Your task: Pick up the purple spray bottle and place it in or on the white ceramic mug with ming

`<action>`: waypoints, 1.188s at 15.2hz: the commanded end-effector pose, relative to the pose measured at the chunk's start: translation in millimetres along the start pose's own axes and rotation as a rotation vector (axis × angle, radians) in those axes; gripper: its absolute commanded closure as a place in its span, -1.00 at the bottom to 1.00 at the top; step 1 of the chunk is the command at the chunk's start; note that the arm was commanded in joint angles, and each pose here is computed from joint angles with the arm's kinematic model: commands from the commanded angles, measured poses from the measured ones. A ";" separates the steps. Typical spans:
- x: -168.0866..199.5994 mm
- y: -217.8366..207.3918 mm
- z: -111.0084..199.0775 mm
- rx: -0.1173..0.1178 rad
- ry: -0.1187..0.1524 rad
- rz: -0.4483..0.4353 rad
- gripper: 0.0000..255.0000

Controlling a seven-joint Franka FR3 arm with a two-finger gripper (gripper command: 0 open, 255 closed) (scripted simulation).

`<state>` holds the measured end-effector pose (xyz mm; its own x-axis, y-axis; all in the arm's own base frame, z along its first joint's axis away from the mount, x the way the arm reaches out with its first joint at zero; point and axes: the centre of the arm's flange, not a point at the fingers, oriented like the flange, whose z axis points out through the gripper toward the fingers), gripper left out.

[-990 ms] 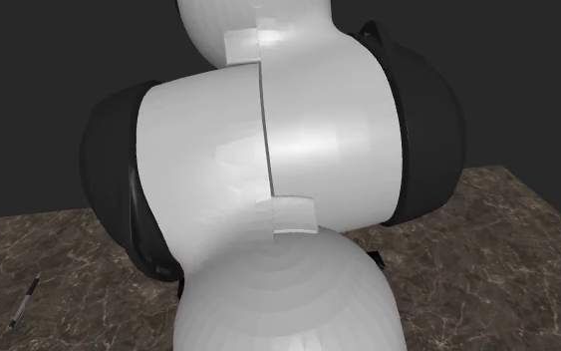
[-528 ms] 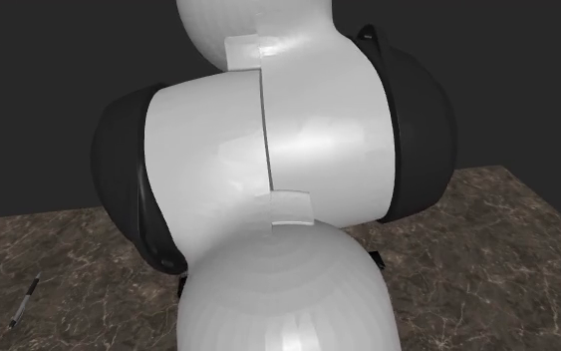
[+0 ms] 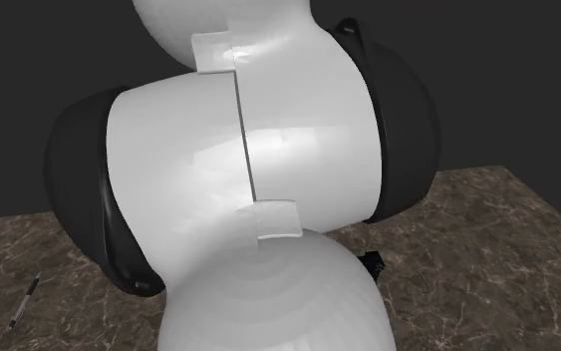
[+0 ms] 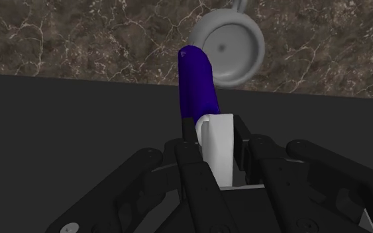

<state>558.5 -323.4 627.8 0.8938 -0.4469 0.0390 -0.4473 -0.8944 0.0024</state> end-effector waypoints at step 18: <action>-20.8 -91.2 1.0 0.000 0.000 0.001 1.00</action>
<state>581.6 -233.2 631.1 0.8931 -0.4482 0.0379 -0.4486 -0.8937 0.0028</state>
